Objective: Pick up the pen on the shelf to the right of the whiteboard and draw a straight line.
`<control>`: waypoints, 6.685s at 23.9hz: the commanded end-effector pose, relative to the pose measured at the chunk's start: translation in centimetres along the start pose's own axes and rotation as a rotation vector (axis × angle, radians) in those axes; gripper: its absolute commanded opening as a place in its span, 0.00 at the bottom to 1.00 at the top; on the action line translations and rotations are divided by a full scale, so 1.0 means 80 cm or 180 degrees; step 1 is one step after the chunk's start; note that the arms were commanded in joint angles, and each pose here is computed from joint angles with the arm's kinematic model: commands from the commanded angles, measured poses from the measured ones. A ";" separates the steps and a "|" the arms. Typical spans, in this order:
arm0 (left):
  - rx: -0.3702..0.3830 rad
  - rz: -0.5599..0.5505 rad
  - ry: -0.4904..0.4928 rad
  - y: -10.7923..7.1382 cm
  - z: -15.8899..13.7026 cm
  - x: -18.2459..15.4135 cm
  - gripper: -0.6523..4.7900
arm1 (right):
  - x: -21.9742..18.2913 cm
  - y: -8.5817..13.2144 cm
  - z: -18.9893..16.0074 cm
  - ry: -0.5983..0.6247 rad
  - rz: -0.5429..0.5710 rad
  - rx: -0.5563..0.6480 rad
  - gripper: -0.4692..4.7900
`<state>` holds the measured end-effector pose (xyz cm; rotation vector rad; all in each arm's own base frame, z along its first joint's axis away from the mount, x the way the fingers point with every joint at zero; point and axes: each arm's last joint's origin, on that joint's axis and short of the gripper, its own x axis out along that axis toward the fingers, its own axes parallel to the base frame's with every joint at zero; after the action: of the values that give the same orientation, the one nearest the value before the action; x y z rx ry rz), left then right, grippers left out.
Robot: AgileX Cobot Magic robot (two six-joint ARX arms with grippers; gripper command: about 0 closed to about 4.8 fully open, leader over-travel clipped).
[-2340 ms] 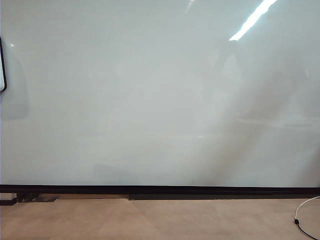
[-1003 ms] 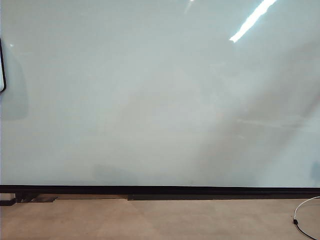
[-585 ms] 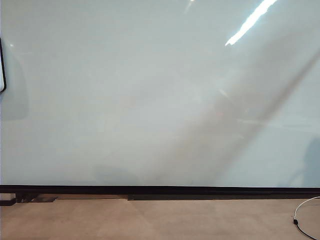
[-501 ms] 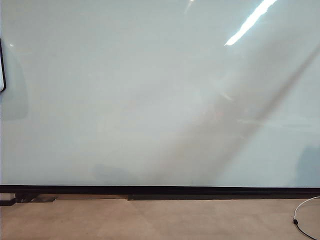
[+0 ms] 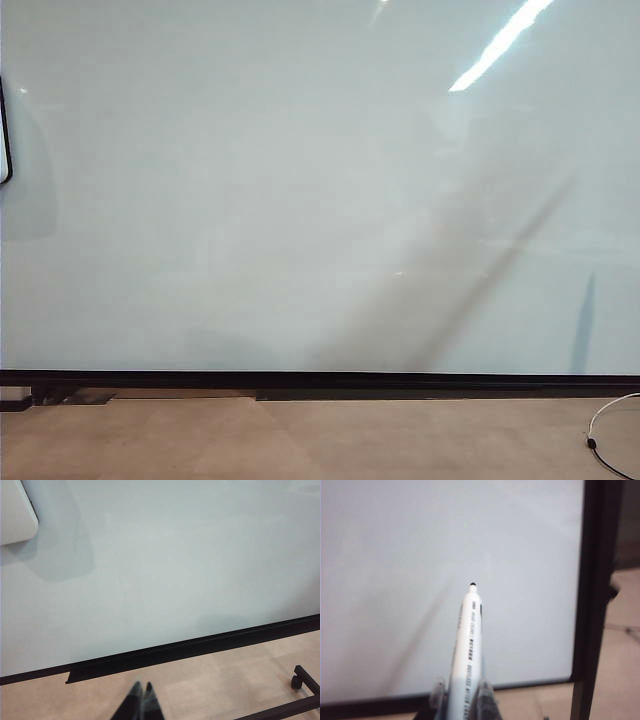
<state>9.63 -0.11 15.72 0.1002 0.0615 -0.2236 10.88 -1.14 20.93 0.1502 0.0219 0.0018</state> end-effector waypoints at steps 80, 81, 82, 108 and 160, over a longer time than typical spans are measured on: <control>0.0034 -0.0064 -0.0036 -0.001 0.002 0.000 0.11 | 0.144 0.112 -0.042 0.0041 0.0868 -0.0519 0.08; 0.0035 -0.0064 -0.0035 -0.001 0.002 0.000 0.11 | 0.144 0.112 -0.042 0.0043 0.0867 -0.0507 0.08; 0.0035 -0.0064 -0.0036 -0.001 0.002 0.000 0.11 | 0.144 0.112 -0.042 0.0043 0.0859 -0.0505 0.08; 0.0037 -0.0064 -0.0035 -0.001 0.002 0.000 0.11 | 0.154 0.119 -0.057 0.0162 0.1277 -0.0432 0.08; 0.0038 -0.0066 -0.0034 -0.001 0.002 0.000 0.11 | 0.156 0.113 -0.058 0.0062 0.0629 -0.0511 0.08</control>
<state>9.62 -0.15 15.71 0.1041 0.0610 -0.2398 23.28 8.75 17.06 -0.0152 0.0557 0.2494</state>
